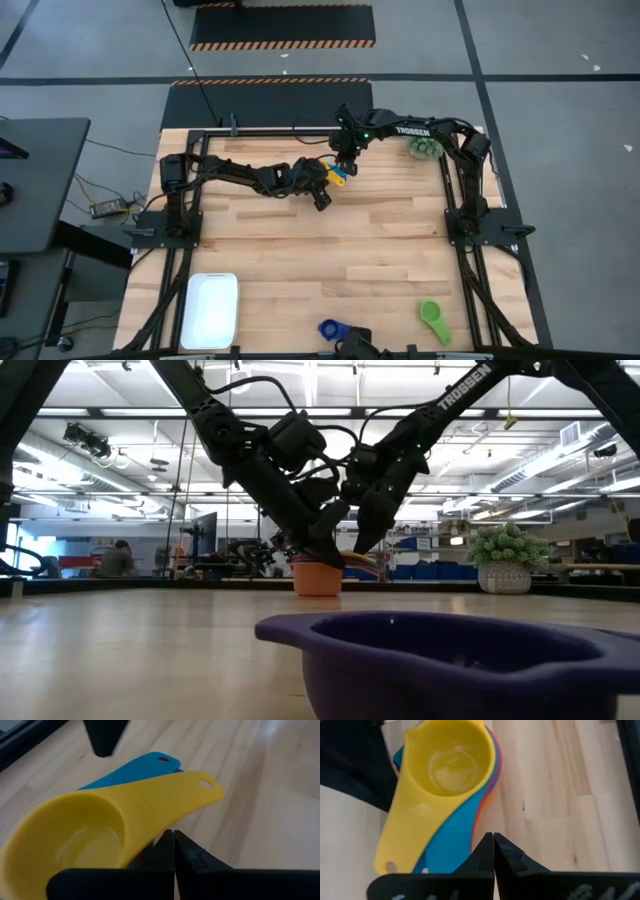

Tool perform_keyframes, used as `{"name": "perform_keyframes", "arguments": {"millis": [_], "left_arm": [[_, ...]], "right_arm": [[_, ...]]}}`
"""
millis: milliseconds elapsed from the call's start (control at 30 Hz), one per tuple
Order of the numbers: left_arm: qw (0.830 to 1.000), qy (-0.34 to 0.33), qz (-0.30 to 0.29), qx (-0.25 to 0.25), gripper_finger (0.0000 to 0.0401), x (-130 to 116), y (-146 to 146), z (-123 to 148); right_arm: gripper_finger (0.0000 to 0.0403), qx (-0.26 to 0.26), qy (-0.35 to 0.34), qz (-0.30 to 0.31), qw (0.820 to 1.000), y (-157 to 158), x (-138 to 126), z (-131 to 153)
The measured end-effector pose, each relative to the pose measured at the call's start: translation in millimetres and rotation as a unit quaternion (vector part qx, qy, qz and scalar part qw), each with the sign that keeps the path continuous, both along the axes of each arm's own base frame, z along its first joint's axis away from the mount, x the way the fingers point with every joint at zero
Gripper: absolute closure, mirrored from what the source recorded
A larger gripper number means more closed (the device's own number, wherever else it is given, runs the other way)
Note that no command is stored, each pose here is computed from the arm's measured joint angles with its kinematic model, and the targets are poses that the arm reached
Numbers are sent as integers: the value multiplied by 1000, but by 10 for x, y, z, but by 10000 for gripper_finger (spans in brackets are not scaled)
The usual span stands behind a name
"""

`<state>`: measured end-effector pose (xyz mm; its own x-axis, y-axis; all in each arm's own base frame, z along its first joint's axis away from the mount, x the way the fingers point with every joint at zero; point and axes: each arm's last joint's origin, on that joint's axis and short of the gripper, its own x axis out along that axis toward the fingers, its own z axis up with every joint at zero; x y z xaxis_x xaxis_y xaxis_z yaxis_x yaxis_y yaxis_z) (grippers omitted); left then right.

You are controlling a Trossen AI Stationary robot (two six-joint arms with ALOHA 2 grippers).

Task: Nest measuring cups in basket
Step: Stack the yellow measuring cup on top of the blue measuring cup

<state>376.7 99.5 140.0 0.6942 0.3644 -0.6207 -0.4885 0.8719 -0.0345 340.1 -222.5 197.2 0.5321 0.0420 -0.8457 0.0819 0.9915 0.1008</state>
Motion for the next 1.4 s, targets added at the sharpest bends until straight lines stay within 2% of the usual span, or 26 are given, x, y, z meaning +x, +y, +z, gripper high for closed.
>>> {"name": "perform_keyframes", "arguments": {"millis": [300,500,567,767,1000,1400], "left_arm": [[1000,-5,0,2,401,5,7,8],[1000,-7,0,0,401,10,-10,10],[1000,-7,-2,0,401,13,-26,11],[1000,-7,-1,-6,401,16,-50,8],[1000,2,3,-9,401,-2,-32,-8],[1000,4,19,-9,401,-40,94,-11]], "right_arm": [[403,20,-7,24,999,112,57,0],[403,-41,0,-3,999,34,68,13],[403,-45,0,-11,999,-9,47,14],[403,-26,8,-14,1000,-87,63,-174],[403,15,53,12,998,37,152,-499],[403,34,63,32,997,201,218,-512]]}}
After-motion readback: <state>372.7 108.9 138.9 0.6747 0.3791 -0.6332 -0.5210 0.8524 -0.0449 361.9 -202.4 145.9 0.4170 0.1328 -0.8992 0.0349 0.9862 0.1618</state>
